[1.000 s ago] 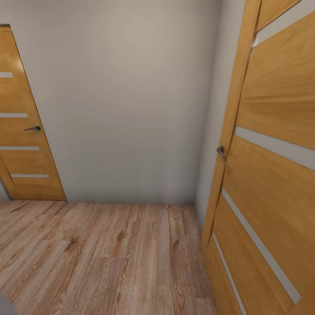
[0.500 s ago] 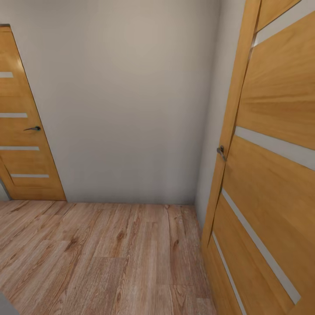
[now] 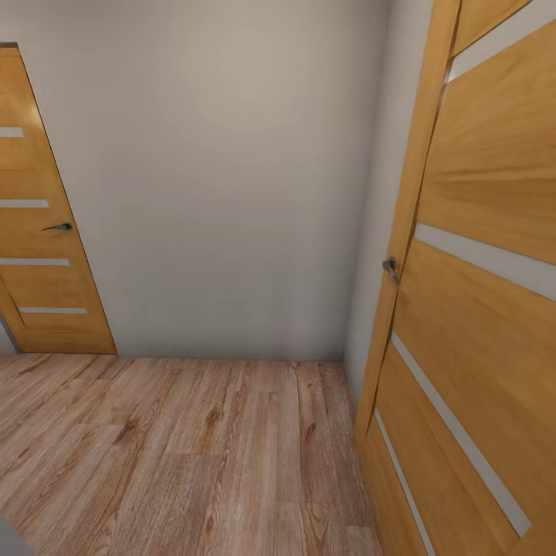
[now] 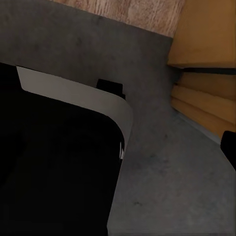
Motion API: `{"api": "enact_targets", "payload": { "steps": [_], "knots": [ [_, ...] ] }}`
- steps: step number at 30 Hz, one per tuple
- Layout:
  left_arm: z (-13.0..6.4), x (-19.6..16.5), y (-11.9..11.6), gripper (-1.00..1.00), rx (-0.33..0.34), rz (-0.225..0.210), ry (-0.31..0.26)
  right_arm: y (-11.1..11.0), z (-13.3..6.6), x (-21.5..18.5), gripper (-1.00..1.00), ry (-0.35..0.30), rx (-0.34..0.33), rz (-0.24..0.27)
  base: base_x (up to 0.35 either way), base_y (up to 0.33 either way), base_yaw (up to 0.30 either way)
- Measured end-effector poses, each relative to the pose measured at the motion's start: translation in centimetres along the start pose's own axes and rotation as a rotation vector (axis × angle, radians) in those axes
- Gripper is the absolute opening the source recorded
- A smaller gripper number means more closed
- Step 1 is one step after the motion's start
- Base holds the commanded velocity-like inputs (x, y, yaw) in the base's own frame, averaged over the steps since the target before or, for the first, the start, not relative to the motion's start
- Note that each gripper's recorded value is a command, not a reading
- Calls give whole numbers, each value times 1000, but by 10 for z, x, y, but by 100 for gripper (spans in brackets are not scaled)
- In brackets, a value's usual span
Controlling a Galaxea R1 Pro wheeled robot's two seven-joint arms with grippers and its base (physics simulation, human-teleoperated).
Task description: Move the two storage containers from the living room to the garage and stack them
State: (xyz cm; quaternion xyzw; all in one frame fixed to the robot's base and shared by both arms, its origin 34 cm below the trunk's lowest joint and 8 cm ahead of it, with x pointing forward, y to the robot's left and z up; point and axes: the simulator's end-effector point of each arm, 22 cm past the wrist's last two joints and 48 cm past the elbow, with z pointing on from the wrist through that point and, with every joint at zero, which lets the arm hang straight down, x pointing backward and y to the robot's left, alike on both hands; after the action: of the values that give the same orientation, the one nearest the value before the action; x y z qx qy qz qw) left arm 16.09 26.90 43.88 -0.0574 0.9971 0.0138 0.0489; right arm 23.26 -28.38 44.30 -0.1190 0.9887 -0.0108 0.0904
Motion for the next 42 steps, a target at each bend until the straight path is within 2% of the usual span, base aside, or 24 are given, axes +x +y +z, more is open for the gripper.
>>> {"api": "enact_targets", "payload": {
  "steps": [17,27,34,42],
  "knots": [
    [0,0,0,100,-2,-1,0,1,0,0,100,-2,-10,-5,4,0,0],
    [0,0,0,100,0,1,-1,0,0,0,100,-2,-2,-2,256,0,0],
    [0,0,0,100,0,-2,0,-1,0,0,100,0,3,0,53,0,3],
    [0,0,0,100,-2,-2,0,-2,0,0,100,-2,4,1,2,0,162]
  ]
}}
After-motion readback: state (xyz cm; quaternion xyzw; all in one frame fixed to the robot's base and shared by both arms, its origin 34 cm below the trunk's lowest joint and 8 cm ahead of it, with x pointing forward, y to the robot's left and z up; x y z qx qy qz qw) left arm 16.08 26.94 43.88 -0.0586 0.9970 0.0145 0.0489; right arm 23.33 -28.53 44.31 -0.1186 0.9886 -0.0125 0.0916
